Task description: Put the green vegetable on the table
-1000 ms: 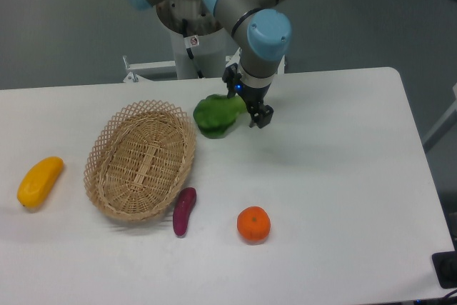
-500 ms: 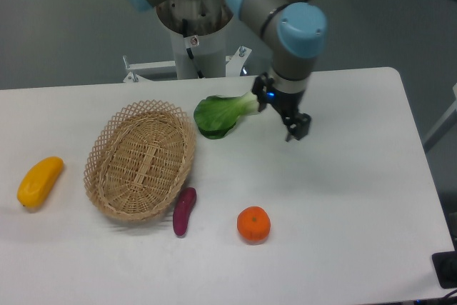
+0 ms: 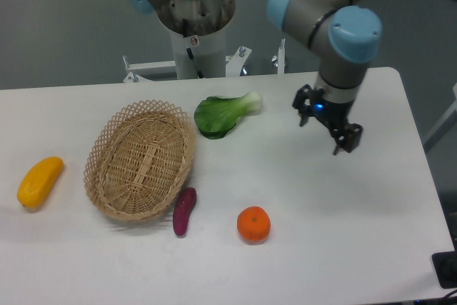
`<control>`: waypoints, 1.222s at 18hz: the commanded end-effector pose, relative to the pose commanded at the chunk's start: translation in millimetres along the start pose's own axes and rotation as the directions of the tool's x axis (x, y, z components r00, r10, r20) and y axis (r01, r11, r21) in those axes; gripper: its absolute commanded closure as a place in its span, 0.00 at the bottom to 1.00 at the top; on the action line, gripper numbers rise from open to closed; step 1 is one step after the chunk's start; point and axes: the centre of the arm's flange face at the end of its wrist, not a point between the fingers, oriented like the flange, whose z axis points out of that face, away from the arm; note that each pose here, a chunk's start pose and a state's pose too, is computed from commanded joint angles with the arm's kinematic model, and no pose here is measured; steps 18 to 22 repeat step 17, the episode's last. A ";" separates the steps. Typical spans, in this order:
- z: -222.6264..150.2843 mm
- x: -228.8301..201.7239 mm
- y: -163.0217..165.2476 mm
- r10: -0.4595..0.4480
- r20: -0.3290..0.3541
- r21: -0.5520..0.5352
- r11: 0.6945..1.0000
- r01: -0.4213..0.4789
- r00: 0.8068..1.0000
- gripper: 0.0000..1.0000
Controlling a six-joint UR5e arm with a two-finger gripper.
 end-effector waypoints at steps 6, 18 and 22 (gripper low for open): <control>5.6 -19.6 10.1 -0.017 0.004 -0.001 1.000 0.017 1.000 0.00; 7.2 -21.3 13.2 -0.021 0.001 -0.002 1.000 0.021 1.000 0.00; 7.2 -21.3 13.2 -0.021 0.001 -0.002 1.000 0.021 1.000 0.00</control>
